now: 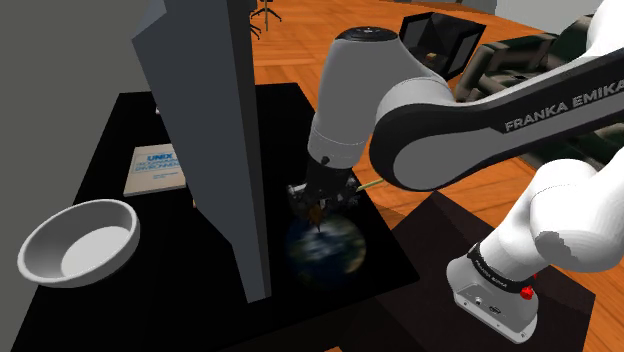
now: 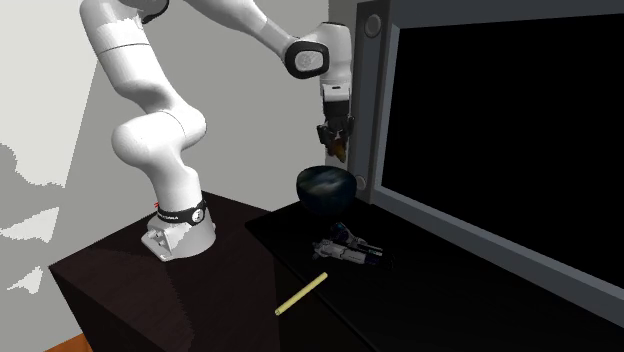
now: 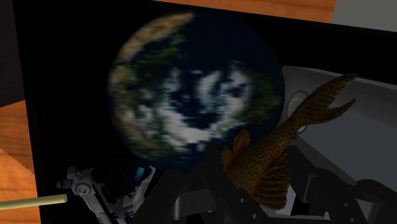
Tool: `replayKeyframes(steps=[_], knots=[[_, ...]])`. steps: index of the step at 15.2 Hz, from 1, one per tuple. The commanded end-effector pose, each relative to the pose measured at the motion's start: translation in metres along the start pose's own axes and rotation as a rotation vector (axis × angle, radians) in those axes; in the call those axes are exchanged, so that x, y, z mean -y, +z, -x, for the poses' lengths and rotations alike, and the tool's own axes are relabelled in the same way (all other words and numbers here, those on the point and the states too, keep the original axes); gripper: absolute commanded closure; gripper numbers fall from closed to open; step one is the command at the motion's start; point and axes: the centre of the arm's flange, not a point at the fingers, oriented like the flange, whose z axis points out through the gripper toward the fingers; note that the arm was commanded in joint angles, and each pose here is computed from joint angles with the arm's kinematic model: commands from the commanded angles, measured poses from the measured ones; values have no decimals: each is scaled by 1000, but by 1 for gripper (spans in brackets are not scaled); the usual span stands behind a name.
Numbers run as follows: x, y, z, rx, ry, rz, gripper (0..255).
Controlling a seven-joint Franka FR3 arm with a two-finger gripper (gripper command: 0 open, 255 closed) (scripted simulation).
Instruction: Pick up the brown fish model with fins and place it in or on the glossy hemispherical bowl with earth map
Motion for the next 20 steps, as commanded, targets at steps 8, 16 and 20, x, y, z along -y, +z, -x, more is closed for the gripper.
replayKeyframes(steps=[8,16,20], knots=[[-5,47,1,0,1,0,255],[-6,51,1,0,1,0,255],[-6,51,1,0,1,0,0]])
